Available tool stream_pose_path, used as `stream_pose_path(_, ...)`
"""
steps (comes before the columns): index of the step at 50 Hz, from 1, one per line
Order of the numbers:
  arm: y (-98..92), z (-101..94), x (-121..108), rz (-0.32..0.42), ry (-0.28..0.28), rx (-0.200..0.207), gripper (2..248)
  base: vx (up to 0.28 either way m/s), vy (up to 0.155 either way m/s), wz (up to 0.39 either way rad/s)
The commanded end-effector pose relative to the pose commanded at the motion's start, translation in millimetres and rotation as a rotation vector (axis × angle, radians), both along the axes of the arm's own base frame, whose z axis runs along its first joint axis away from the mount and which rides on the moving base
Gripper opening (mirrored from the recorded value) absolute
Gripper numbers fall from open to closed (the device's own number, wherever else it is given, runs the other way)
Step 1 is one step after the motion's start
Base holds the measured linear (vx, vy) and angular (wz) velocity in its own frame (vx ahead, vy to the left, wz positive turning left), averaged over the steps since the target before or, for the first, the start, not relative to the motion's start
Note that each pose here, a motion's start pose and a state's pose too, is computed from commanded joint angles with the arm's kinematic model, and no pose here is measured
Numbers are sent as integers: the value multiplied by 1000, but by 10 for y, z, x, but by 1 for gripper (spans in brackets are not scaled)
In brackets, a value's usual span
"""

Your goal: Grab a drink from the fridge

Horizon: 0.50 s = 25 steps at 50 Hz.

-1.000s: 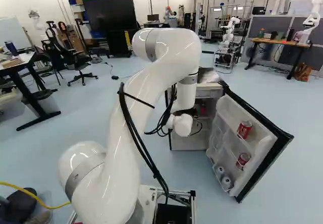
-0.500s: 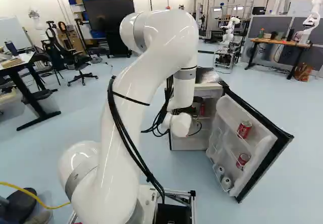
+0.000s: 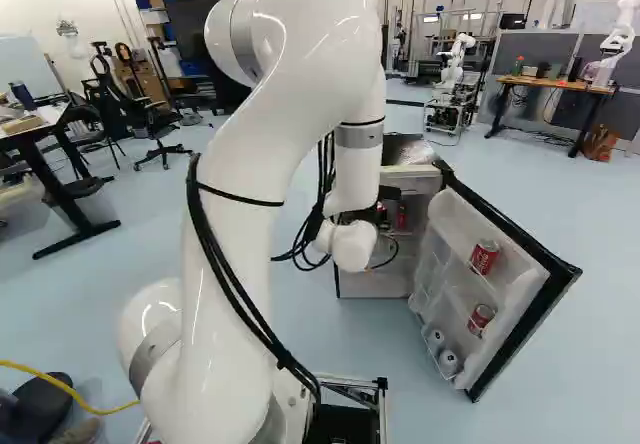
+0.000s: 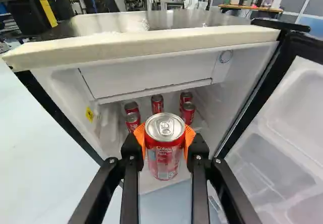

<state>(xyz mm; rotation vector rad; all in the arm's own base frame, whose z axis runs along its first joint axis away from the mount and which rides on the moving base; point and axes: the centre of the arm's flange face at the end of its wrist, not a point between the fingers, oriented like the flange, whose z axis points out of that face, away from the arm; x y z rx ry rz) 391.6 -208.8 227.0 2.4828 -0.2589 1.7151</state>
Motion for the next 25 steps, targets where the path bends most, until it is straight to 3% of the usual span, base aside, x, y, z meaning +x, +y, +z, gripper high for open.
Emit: stream_pose_path(25,19,283,-29,0,-43,-27,95,0,0,0)
